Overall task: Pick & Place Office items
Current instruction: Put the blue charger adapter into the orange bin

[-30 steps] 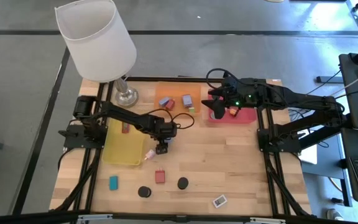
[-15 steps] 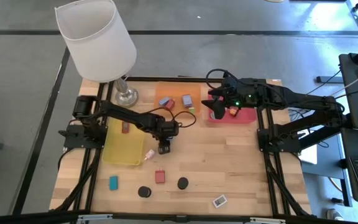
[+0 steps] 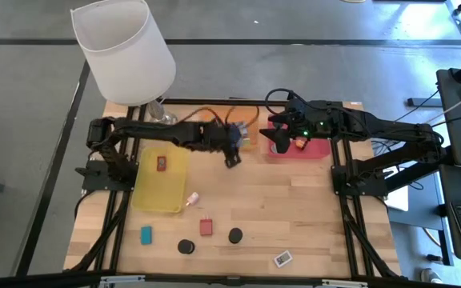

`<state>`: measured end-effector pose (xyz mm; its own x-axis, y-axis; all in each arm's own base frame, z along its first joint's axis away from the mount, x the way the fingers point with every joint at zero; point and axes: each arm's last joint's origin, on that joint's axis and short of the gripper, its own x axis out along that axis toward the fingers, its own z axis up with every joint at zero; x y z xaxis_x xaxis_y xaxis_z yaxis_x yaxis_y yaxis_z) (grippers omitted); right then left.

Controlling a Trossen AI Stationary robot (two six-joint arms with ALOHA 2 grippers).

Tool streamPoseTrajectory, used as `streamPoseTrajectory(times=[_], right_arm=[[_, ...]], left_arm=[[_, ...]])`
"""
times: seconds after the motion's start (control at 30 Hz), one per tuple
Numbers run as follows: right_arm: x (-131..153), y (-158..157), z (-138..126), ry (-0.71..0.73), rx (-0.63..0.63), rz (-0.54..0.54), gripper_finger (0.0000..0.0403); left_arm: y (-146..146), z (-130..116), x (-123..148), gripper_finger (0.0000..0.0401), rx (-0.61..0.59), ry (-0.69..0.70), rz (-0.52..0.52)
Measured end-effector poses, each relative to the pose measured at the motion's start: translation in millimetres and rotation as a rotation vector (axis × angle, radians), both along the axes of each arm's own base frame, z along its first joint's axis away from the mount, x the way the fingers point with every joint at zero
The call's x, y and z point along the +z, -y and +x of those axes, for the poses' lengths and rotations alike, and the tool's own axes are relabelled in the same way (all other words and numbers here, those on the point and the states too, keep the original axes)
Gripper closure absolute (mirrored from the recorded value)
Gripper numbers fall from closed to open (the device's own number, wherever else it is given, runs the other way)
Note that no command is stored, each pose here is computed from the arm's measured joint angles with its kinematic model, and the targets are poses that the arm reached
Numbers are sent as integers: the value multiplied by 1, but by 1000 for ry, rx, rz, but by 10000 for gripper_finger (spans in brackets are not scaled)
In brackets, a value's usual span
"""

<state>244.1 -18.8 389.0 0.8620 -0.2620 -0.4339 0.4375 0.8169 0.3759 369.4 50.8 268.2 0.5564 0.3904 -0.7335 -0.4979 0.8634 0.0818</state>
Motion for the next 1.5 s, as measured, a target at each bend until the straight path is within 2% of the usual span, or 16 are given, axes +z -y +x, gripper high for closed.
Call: streamPoseTrajectory(times=[0.17, 0.33, 0.47, 0.67, 0.9, 1.1, 1.37, 1.5], right_arm=[[0, 0, 0, 0, 0, 0, 81], [0, 0, 0, 0, 0, 0, 81], [0, 0, 0, 0, -13, -6, 81], [0, 1, 0, 0, -29, -13, 81], [0, 1, 0, 0, -31, -16, 81], [0, 1, 0, 0, -31, -16, 81], [0, 1, 0, -1, -31, -16, 81], [0, 1, 0, -1, -29, -19, 81]], left_arm=[[-49, -10, 2, 183, 271, 55, 20], [-94, -23, -8, 181, 512, 95, -56], [-116, -26, -20, 182, 655, 135, -127], [-126, -21, -45, 182, 684, 92, -189], [-129, -13, -74, 182, 694, 17, -198], [-135, -9, -93, 182, 759, 17, -199], [-137, -5, -97, 182, 777, 45, -172], [-137, -5, -97, 181, 729, 13, -158]])
